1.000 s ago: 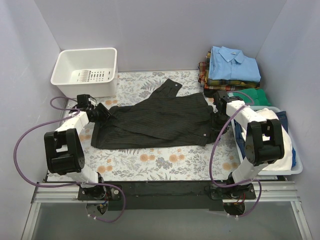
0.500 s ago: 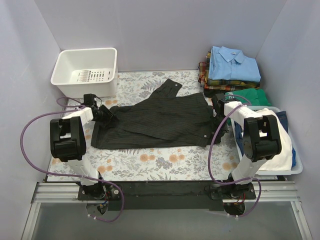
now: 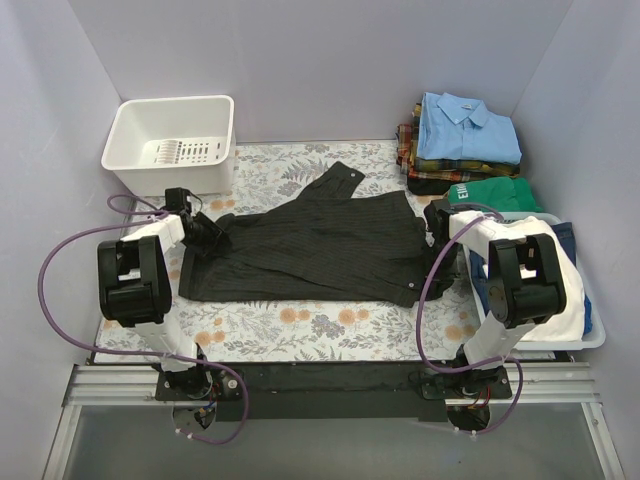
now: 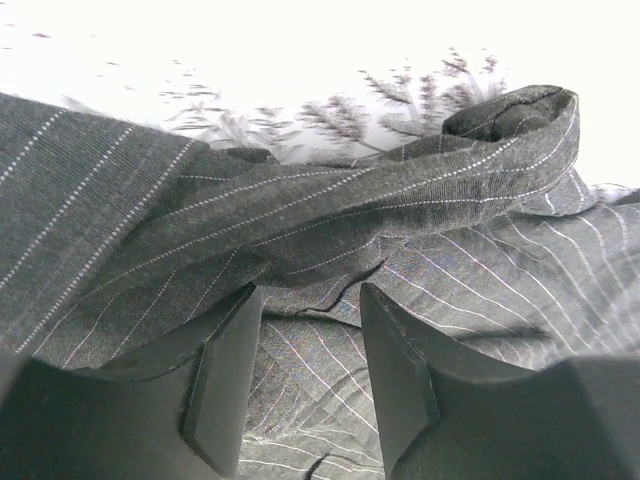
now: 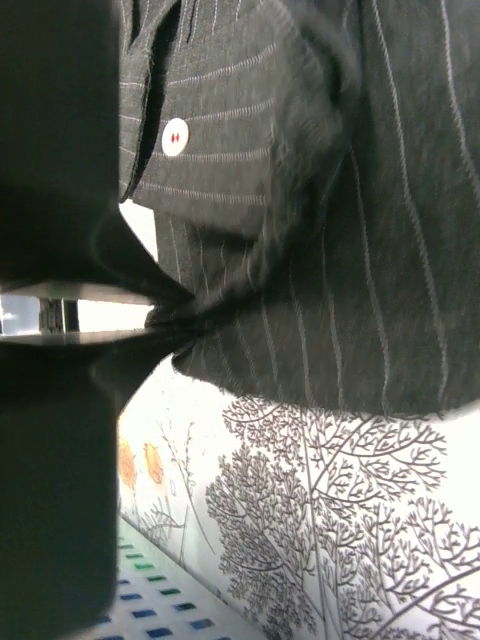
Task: Fold and stack the long sleeve shirts
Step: Fold the shirt
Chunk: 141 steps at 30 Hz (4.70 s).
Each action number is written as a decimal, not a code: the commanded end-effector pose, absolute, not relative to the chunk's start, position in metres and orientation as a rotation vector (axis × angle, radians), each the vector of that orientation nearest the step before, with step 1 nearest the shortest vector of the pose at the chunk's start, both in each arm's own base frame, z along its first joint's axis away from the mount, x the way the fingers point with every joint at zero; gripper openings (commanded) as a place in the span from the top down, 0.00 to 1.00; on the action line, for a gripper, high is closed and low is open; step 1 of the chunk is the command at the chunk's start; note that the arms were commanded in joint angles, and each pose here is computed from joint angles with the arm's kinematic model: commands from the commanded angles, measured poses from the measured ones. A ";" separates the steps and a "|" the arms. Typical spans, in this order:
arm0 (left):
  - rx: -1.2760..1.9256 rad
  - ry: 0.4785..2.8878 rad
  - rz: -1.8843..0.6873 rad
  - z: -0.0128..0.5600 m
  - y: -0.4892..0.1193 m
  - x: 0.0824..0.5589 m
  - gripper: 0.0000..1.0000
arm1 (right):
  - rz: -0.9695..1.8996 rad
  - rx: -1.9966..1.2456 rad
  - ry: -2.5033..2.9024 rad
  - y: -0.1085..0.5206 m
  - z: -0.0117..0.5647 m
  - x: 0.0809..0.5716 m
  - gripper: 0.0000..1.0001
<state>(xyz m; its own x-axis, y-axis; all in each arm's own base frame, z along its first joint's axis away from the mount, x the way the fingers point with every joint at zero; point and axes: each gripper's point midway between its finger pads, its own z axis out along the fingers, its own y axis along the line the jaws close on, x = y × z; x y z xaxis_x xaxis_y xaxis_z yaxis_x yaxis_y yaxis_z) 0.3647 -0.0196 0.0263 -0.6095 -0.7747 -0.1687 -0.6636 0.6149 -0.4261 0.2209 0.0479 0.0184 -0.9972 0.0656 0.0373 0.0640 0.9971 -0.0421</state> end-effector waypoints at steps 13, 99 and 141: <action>-1.043 2.573 -0.362 0.023 0.005 0.344 0.50 | -0.297 -0.008 -3.395 0.090 0.111 0.286 0.58; -1.067 2.592 -0.295 0.015 0.011 0.339 0.51 | -0.363 -0.027 -3.304 0.121 0.044 0.307 0.66; -1.072 2.600 -0.291 0.012 0.011 0.337 0.52 | -0.229 0.014 -3.309 0.125 0.047 0.308 0.99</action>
<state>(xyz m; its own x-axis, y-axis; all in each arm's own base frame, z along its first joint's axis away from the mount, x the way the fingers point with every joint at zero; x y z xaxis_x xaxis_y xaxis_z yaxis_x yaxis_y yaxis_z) 0.3515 0.0022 0.0266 -0.6643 -0.7139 -0.2214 -0.6174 0.6910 -0.3759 0.3003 0.1217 0.0395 -0.9873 0.0013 -0.1591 -0.0224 0.9888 0.1473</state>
